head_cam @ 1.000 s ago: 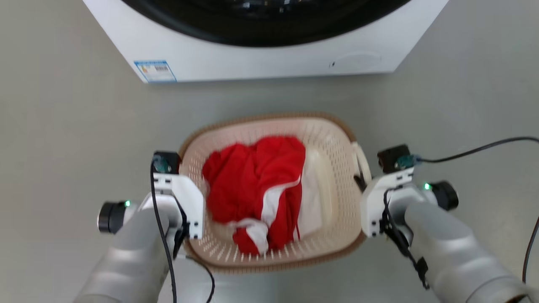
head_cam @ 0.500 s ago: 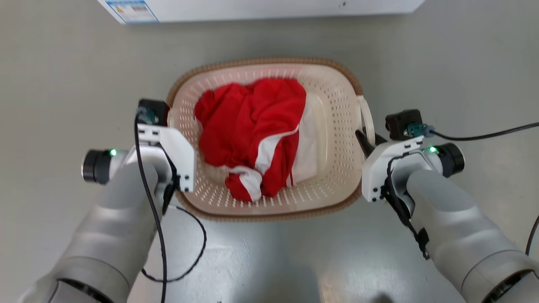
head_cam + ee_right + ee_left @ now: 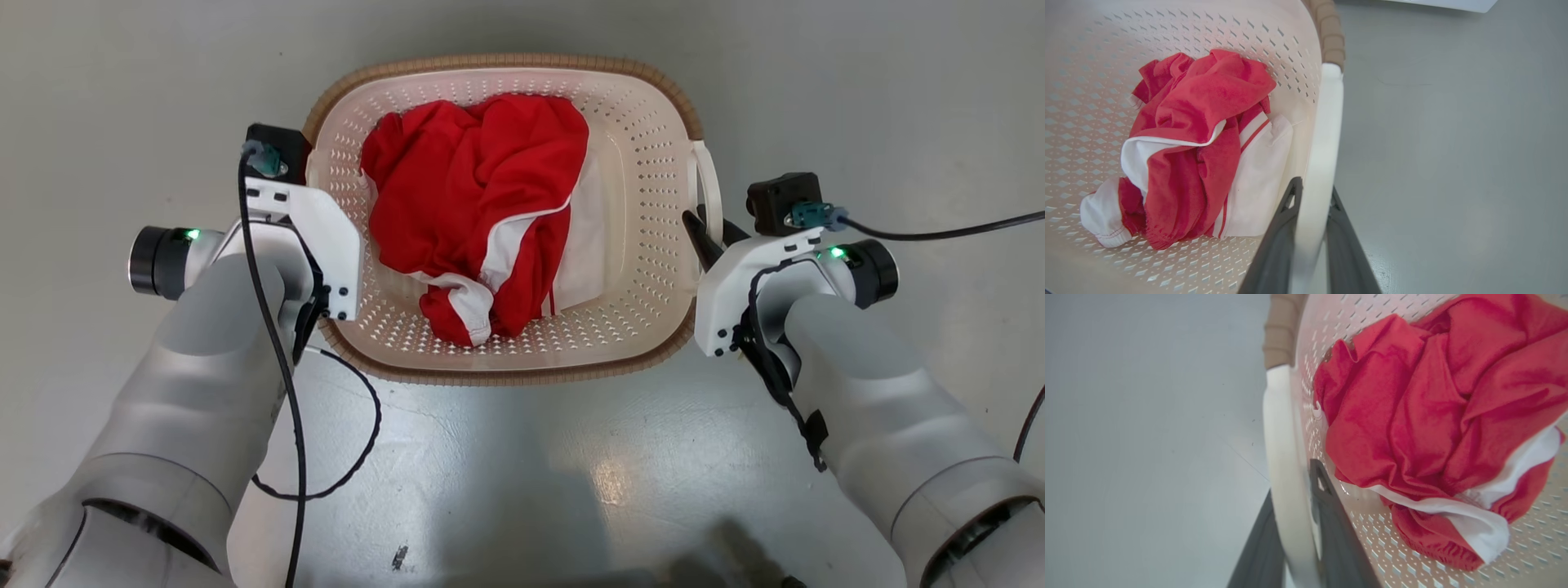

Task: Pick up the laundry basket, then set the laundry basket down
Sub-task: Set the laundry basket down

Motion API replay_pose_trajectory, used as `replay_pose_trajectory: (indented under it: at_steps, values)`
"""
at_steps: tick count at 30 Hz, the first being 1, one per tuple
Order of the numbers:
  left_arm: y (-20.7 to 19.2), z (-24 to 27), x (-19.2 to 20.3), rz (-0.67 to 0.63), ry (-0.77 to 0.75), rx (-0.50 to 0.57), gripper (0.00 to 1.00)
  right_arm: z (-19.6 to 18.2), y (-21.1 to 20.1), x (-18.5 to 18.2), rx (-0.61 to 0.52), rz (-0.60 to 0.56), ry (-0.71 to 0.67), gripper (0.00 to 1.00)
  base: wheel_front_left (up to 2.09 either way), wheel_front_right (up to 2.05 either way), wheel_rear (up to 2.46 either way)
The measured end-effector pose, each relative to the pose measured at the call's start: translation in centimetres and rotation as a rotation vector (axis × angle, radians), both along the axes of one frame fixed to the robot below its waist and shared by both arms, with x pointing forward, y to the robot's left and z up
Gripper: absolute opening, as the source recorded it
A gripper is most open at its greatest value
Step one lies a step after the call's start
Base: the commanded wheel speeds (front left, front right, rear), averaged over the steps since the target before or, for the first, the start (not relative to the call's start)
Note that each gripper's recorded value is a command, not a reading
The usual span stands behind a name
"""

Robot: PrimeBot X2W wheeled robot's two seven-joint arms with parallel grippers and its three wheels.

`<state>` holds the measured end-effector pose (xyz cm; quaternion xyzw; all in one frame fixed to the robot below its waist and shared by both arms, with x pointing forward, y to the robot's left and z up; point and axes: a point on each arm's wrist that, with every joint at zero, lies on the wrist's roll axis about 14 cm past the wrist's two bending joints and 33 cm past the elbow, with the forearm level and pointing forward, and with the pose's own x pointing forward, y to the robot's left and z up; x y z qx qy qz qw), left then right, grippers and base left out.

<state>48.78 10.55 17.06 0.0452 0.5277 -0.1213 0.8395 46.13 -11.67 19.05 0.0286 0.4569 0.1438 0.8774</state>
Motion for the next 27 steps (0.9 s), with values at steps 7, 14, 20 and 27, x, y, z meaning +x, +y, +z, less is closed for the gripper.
replay_pose_trajectory:
  at_steps: [7, 14, 20, 27]
  values:
    - [0.1, -1.3, -0.2, -0.005, 0.031, 0.008, 0.00, -0.9, 0.0, 1.1, 0.000, -0.007, 0.011, 0.00, 0.00, 0.00, 0.00]
    - [0.3, -1.8, 0.7, -0.002, 0.016, 0.009, 0.00, -1.7, 0.2, 1.9, 0.002, -0.010, 0.013, 0.00, 0.00, 0.00, 0.00]
    - [-0.1, -2.4, 0.9, -0.015, 0.020, 0.007, 0.00, -2.4, -0.3, 1.3, -0.007, -0.015, 0.039, 0.00, 0.00, 0.00, 0.00]
    - [-0.2, -2.9, 0.7, -0.026, 0.031, 0.010, 0.00, -2.8, -0.5, 0.9, -0.012, -0.017, 0.052, 0.00, 0.00, 0.00, 0.00]
